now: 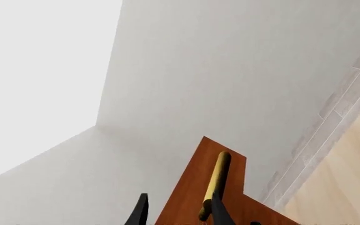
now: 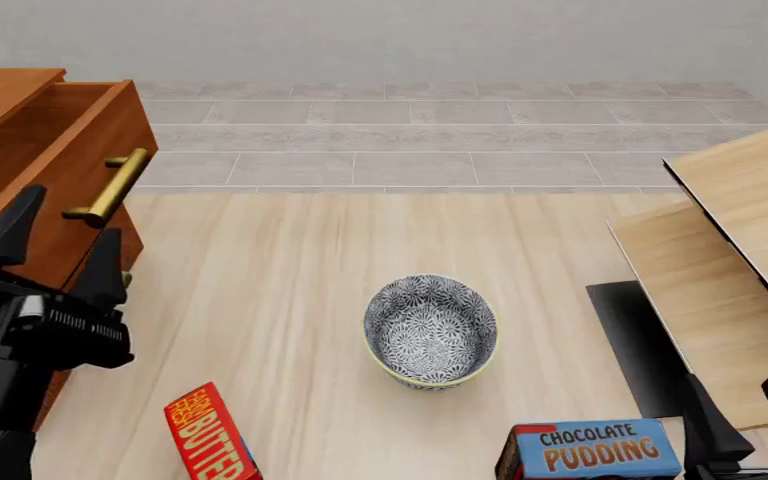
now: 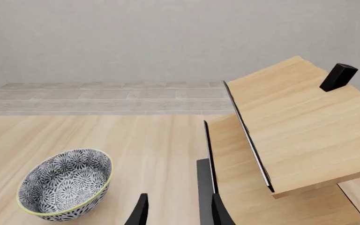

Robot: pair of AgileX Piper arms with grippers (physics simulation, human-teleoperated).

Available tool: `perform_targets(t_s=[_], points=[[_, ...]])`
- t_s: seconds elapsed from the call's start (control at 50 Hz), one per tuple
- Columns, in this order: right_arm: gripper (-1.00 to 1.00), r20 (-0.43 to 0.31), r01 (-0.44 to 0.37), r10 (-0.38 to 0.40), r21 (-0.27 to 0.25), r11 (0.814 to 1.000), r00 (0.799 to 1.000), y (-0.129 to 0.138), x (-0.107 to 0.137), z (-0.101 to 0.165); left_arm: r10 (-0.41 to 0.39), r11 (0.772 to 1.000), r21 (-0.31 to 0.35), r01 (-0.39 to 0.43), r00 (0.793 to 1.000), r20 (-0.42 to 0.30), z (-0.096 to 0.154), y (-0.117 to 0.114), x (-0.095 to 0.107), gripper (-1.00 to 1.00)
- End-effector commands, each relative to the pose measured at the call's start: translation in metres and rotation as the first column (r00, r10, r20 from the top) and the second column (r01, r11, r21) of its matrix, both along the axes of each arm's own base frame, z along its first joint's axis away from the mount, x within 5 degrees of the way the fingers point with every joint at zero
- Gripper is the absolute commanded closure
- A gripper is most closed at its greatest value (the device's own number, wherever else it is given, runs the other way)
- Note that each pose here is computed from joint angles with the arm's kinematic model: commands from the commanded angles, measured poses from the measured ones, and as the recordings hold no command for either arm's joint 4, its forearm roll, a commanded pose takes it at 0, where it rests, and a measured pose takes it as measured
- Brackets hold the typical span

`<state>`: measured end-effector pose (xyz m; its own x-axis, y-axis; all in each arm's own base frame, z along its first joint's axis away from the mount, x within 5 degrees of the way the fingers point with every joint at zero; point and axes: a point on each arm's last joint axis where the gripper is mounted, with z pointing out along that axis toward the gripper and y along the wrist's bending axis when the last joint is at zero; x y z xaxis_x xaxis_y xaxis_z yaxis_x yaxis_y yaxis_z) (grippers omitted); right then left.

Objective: Close the top drawer of the cabinet.

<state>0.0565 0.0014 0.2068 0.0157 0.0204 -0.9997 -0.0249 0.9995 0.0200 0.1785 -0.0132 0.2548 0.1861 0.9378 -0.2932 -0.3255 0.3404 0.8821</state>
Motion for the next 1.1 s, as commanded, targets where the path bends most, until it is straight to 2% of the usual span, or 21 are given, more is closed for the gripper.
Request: perform_targets(t_s=[0.02, 1.1], points=[[-1.00, 0.002, -0.001, 0.001, 0.000, 1.000, 1.000, 0.000, 0.000, 0.000, 0.015, 1.000, 0.000, -0.015, 1.000, -0.001, 0.000, 0.003, 0.001, -1.00], [-1.00, -0.002, -0.002, 0.002, -0.007, 1.000, 1.000, 0.000, 0.000, 0.000, 0.073, 0.997, -0.014, -0.073, 0.997, -0.013, -0.003, 0.014, -0.001, -1.00]])
